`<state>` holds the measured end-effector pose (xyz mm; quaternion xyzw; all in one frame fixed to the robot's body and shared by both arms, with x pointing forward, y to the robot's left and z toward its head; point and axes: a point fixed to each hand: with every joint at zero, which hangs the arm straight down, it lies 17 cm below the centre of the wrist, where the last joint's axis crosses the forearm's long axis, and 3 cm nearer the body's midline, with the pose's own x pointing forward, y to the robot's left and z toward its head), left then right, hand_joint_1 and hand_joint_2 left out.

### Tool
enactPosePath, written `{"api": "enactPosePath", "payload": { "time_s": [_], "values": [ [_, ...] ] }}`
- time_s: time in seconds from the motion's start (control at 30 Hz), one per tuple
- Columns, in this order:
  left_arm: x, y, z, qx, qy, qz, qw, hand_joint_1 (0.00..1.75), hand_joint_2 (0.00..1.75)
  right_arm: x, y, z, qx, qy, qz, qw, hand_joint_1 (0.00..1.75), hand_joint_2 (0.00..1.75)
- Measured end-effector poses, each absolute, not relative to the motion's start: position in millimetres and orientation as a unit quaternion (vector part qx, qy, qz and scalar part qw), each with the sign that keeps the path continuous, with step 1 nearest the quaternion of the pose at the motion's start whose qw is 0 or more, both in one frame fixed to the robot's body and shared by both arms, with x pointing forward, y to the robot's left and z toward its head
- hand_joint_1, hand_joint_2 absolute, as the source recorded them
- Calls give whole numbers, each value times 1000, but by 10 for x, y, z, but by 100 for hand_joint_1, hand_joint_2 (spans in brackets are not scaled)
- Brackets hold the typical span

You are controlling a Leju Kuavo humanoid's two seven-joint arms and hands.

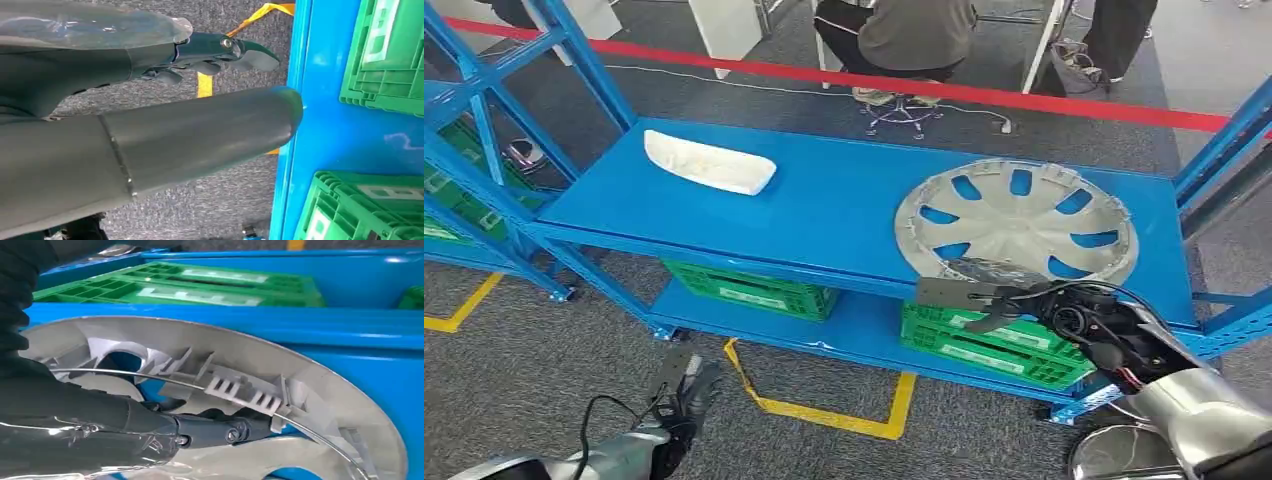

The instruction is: Take the parts from the cabinet and place them on the table.

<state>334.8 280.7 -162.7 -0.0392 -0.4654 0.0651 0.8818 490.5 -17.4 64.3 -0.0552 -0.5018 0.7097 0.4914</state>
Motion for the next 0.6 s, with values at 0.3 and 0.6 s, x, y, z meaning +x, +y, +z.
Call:
{"api": "enactPosePath", "payload": {
  "time_s": [0.3,0.6],
  "values": [
    [3387,2782,-1608,-40,-466,62,882,0,0,4765,128,672,-36,-519,708,477,0,175],
    [3425,2775,-1594,-39,-466,65,882,0,0,4703,374,721,-57,-536,714,447,0,175]
  ]
}}
